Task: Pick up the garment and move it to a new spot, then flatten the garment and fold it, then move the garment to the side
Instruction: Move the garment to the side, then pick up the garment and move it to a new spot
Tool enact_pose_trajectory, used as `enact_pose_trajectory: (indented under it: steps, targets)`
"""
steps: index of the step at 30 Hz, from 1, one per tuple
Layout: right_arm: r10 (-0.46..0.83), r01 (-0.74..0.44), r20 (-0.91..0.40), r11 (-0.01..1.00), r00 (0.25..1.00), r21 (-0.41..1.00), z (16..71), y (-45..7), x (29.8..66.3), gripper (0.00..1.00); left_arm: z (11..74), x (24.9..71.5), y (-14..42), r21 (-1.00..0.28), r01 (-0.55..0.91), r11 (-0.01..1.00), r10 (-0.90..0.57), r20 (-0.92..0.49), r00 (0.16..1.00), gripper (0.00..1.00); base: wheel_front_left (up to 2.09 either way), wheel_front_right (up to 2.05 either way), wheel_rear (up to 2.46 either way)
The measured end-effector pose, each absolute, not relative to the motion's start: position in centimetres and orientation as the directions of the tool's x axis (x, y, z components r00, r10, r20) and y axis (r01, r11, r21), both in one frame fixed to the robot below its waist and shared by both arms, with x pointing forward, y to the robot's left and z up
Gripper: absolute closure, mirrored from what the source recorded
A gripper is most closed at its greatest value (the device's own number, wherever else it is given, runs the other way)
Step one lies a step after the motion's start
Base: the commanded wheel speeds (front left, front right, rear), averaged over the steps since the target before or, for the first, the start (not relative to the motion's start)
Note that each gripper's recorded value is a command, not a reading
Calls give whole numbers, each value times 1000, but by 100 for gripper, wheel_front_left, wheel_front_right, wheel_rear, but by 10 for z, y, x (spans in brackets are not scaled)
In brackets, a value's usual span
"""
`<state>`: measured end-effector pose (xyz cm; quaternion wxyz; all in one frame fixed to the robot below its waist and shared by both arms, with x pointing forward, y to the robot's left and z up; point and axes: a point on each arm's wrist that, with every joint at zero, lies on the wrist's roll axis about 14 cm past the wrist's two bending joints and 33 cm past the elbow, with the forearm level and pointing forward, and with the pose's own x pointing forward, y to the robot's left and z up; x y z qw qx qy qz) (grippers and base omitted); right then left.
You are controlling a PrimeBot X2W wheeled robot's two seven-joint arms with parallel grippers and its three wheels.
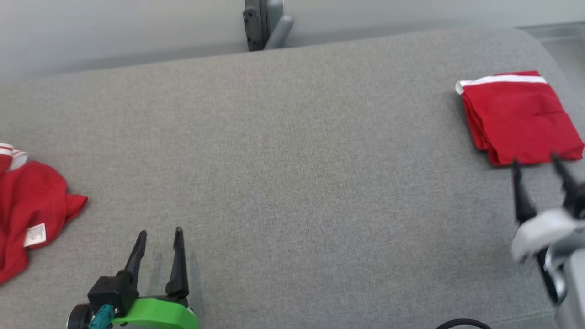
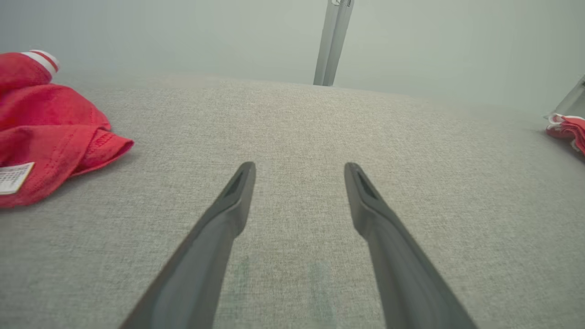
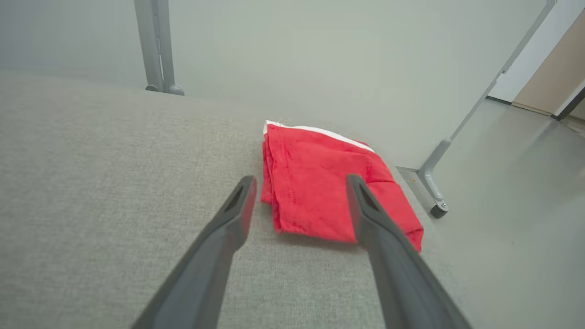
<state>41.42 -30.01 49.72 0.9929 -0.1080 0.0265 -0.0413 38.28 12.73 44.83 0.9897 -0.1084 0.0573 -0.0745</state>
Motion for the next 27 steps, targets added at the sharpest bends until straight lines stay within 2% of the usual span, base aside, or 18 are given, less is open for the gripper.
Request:
enact_pose_trajectory:
  steps: [3, 7, 12, 27]
  targets:
    - [-74, 58, -76, 980, 994, -192, 478, -279, 382, 0, 455, 376, 134, -218, 120, 968, -141, -81, 987, 0, 0, 0, 0]
    - [-45, 44, -9, 991, 999, -124, 489, -244, 366, 0, 459, 367, 138, -216, 120, 969, -138, -71, 988, 0, 0, 0, 0]
    - [-22, 20, -21, 996, 1000, -92, 482, -223, 342, 0, 462, 356, 149, -214, 94, 972, -110, -65, 992, 0, 0, 0, 0]
    - [14, -11, 37, 997, 999, -72, 498, -204, 337, 0, 474, 333, 180, -223, 3, 975, -9, -25, 1000, 0, 0, 0, 0]
